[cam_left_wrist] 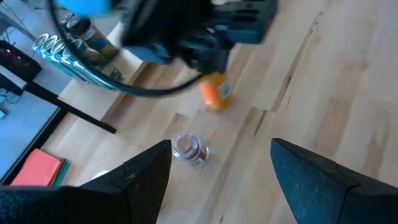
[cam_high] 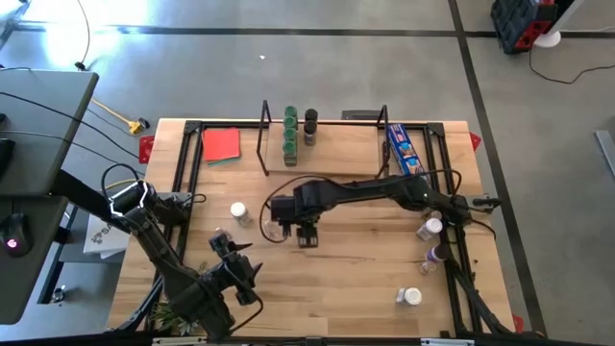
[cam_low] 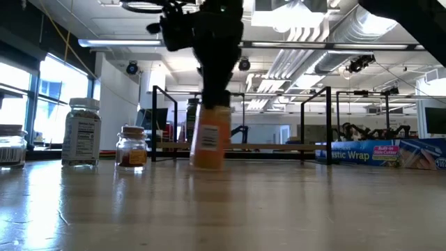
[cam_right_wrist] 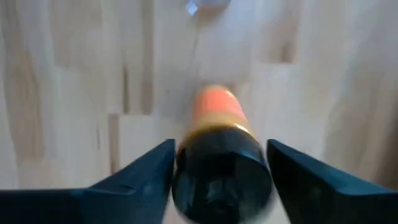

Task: Shelf spices
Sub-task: Put the bottom black seasoning bottle on the shelf aligned with the other black seasoning bottles

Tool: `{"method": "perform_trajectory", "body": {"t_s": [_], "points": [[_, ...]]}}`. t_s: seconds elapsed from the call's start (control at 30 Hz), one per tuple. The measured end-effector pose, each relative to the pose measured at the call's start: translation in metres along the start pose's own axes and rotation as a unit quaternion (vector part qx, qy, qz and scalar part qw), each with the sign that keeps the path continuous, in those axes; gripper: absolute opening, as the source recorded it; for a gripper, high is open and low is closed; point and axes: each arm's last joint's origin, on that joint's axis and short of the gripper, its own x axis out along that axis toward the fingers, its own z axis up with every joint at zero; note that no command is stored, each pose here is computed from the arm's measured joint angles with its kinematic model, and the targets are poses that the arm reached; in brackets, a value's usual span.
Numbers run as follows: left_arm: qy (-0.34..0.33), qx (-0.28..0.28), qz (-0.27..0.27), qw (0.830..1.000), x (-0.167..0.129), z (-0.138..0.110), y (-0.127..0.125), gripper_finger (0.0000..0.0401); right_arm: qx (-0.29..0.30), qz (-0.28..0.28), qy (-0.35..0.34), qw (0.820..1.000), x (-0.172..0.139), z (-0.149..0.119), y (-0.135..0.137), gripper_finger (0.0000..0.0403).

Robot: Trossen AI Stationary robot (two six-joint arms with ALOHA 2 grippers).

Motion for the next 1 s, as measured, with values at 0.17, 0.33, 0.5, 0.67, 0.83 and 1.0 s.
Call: {"method": "perform_trajectory", "body": {"t_s": [0.17,0.33,0.5,0.67,0.83,1.0], "points": [[-0.001,-0.004,-0.001,1.0,-0.001,-0.001,0.0,0.0268,-0.002,-0.017,-0.021,1.0,-0.02,0.001,-0.002,0.031],[-0.012,-0.025,-0.001,1.0,-0.001,0.0,-0.001,0.0268,-0.044,-0.013,-0.001,0.999,-0.049,-0.021,0.019,0.0314],[-0.039,-0.021,-0.002,0.999,0.011,-0.004,-0.011,0.0268,-0.075,-0.021,0.01,0.997,-0.057,-0.064,0.055,0.0315],[-0.029,0.013,0.006,0.999,0.046,-0.015,-0.017,0.0268,-0.013,-0.05,-0.066,0.997,-0.055,-0.136,0.083,0.0316],[0.028,0.074,-0.046,0.996,0.092,0.012,-0.007,0.0268,0.124,-0.037,-0.181,0.975,-0.041,-0.196,0.1,0.0316],[0.108,0.139,-0.211,0.961,0.135,0.053,0.028,0.0268,0.188,-0.005,-0.295,0.937,-0.023,-0.226,0.114,0.0316]]}}
